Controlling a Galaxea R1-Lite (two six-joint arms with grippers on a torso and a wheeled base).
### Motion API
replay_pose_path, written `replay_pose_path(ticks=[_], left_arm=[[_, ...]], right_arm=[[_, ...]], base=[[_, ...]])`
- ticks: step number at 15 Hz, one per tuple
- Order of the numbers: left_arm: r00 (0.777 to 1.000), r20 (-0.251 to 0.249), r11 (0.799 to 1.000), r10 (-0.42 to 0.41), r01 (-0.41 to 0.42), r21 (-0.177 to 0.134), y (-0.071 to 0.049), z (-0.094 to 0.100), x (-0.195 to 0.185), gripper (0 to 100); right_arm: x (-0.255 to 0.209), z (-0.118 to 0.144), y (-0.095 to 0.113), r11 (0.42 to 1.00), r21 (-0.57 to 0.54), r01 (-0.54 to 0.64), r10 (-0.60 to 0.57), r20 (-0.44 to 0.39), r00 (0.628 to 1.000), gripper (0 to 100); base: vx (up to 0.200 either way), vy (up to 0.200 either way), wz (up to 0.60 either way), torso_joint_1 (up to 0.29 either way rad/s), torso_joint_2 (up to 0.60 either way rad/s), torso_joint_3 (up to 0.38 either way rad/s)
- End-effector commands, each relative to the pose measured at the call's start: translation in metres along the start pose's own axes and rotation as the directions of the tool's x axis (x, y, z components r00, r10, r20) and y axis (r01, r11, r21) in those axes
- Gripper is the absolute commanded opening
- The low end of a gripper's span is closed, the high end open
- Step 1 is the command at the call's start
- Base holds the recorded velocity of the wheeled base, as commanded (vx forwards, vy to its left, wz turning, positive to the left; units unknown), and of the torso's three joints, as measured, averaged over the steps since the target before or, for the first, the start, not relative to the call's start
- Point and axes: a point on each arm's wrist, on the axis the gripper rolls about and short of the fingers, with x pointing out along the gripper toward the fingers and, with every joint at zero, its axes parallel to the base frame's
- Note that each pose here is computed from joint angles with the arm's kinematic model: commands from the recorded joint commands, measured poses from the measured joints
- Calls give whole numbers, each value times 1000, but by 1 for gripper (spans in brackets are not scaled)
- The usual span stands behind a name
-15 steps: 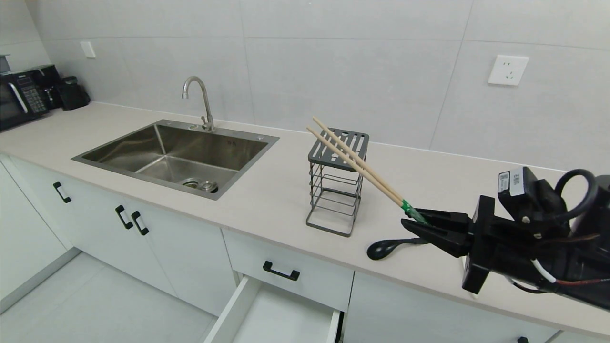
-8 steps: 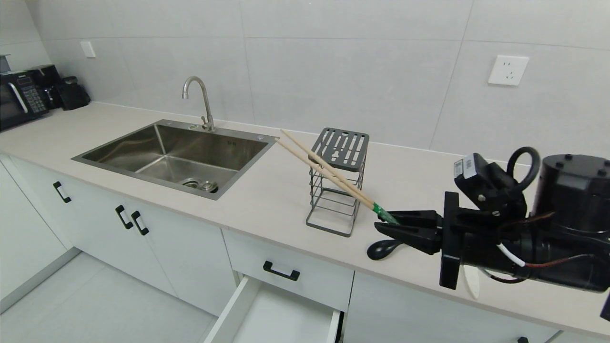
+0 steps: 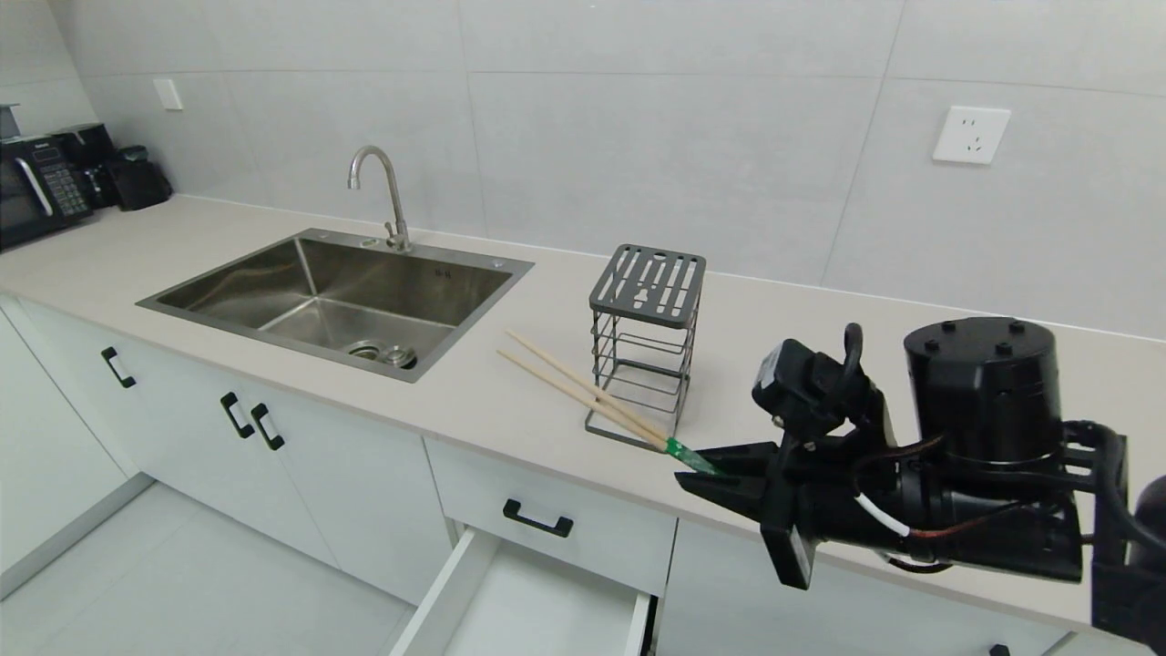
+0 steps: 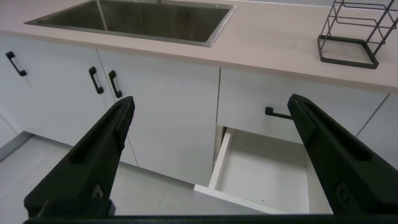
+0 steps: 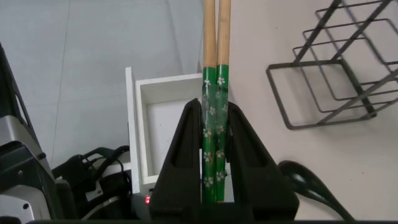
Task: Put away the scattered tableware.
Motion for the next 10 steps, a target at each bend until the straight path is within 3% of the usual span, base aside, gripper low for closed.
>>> replay_pose_path(ticks=[1, 7, 10], left_arm=[[1000, 0, 1000, -1, 1, 0, 0, 0, 0, 100], [1000, 0, 1000, -1, 1, 1, 0, 0, 0, 100], [1000, 0, 1000, 1, -1, 0, 0, 0, 0, 100]], right_arm=[[12, -2, 1, 1000, -2, -16, 16, -21, 1000, 0], [25, 4, -2, 998, 54, -25, 26, -12, 1000, 0], [33, -2, -3, 996, 79, -35, 38, -35, 999, 0]], base=[[0, 0, 0, 0, 0, 0], [0, 0, 0, 0, 0, 0], [0, 0, 0, -176, 352, 176]])
